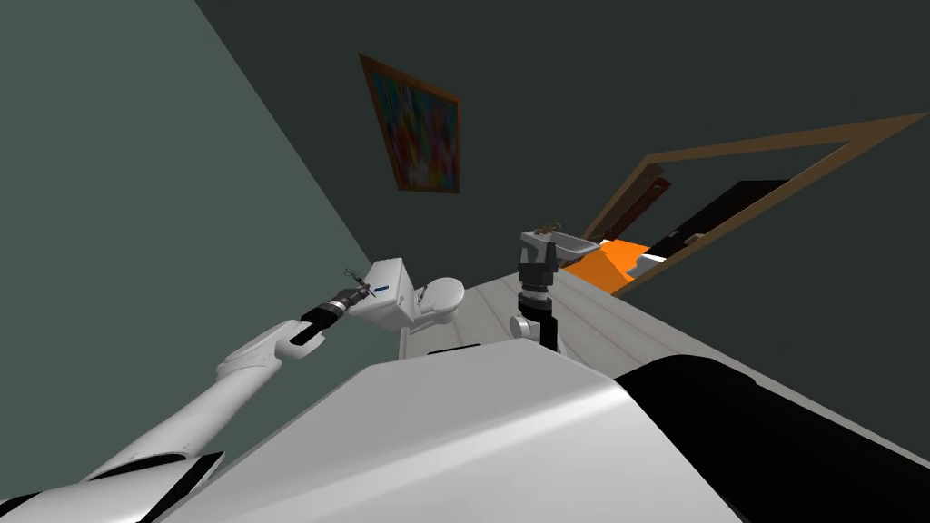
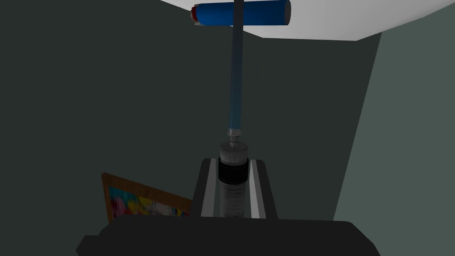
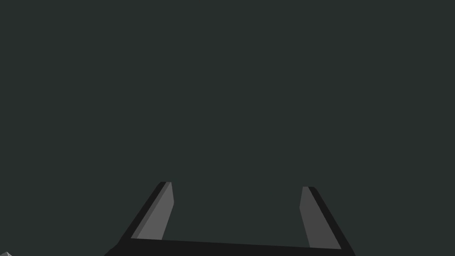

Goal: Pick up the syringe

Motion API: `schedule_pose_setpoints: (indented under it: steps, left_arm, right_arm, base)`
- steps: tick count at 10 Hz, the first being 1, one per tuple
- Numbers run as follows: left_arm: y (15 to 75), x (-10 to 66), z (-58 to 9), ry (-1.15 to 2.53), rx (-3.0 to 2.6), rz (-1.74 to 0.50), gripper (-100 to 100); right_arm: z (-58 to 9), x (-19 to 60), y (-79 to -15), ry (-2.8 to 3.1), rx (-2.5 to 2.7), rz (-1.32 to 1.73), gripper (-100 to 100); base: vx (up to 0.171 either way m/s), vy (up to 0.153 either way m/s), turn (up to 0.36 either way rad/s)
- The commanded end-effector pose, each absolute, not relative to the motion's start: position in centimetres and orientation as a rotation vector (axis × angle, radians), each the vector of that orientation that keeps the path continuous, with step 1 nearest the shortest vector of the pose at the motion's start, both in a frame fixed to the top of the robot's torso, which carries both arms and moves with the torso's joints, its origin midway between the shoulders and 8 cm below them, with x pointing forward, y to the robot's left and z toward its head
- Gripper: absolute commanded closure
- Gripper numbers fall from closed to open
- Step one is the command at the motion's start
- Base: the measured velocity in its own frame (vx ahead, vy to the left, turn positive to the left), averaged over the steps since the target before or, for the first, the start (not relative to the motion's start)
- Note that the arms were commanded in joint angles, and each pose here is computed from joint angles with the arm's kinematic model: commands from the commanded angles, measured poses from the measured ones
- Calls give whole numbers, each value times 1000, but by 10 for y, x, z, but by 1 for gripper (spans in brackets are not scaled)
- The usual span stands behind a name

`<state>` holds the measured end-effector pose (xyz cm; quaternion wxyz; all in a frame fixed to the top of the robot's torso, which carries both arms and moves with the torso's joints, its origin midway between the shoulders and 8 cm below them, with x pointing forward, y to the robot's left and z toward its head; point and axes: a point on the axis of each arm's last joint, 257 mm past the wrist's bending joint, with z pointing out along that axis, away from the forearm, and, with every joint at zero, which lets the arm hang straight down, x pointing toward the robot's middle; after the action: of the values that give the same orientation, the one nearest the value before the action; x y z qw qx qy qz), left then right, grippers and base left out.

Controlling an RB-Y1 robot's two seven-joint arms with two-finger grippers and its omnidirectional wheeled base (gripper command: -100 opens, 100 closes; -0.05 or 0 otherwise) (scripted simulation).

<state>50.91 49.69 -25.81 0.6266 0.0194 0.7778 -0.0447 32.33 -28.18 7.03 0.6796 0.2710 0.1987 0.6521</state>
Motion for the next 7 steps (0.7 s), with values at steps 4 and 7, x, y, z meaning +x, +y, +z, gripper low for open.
schedule_pose_setpoints:
  steps: [4, 7]
  left_arm:
    - [483, 480, -263, 1775, 64, -131, 100]
    - [483, 461, -279, 1810, 60, -134, 100]
  right_arm:
    - [70, 323, -282, 446, 609, 1464, 0]
    - [70, 323, -282, 446, 608, 1464, 0]
  base:
    - [76, 10, 31]
    - [21, 5, -6]
